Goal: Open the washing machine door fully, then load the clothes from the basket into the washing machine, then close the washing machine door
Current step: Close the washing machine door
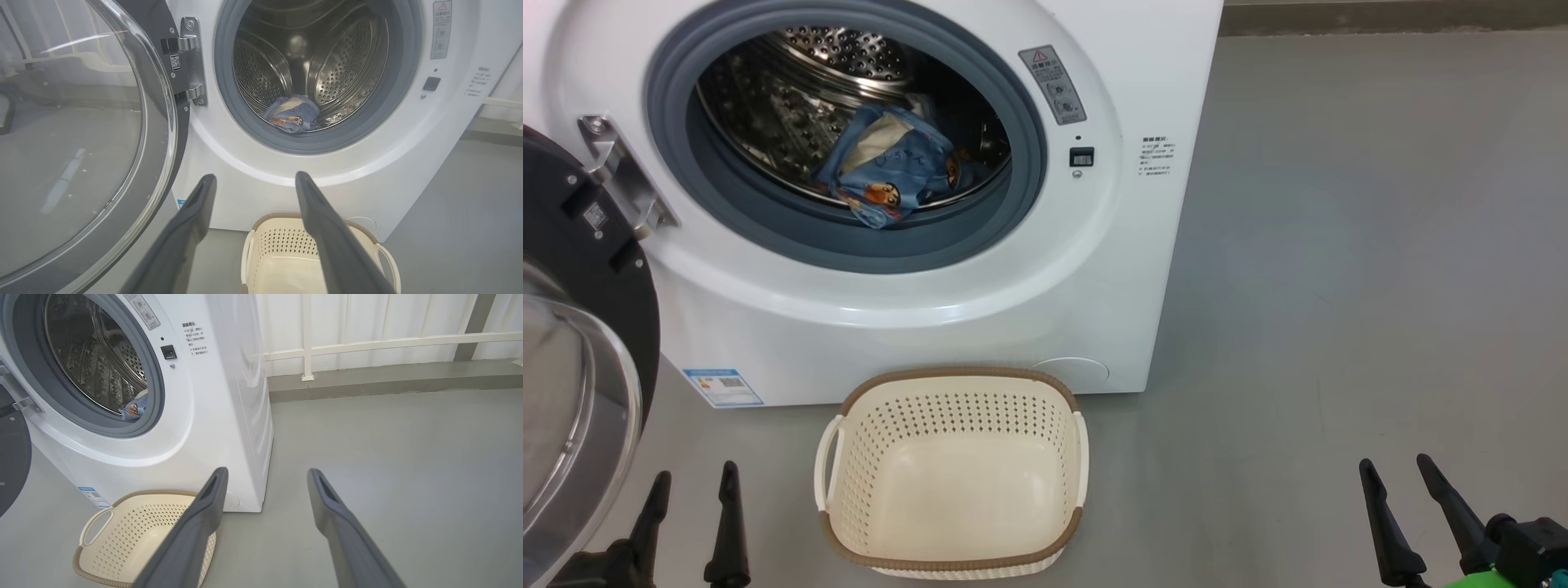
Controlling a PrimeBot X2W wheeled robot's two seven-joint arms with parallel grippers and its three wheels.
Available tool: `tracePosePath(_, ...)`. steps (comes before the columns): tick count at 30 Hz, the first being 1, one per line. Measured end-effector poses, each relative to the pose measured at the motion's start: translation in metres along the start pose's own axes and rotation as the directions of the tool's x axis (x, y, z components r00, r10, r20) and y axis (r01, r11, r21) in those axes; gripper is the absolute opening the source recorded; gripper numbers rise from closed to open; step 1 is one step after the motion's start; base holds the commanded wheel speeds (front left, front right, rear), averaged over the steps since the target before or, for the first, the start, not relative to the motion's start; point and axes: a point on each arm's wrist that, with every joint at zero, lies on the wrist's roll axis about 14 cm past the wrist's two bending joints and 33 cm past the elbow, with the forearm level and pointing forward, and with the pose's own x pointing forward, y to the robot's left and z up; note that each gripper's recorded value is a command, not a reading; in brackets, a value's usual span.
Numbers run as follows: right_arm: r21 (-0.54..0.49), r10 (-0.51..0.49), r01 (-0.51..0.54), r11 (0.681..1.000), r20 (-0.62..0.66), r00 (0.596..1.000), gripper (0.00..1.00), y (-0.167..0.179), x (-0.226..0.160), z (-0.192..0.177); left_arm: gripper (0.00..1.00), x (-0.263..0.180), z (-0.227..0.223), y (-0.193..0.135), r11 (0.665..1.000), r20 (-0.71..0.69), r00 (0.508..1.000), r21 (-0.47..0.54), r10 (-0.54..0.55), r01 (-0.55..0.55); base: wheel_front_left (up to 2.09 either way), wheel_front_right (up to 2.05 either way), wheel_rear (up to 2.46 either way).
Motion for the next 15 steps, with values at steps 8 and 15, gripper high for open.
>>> tracePosePath(8,-0.006,0.015,-0.015,1.0,-0.001,1.0,1.0,0.003,0.002,0.0,1.0,-0.002,0.004,0.001,1.0,0.013,1.0,0.001,0.002,-0.002,-0.02,0.02,0.0)
tracePosePath(15,-0.012,0.064,-0.064,0.998,-0.014,0.998,1.0,0.016,0.012,-0.004,1.0,-0.009,0.007,0.011,0.999,0.024,0.999,-0.014,0.042,-0.042,0.0,0.0,0.0)
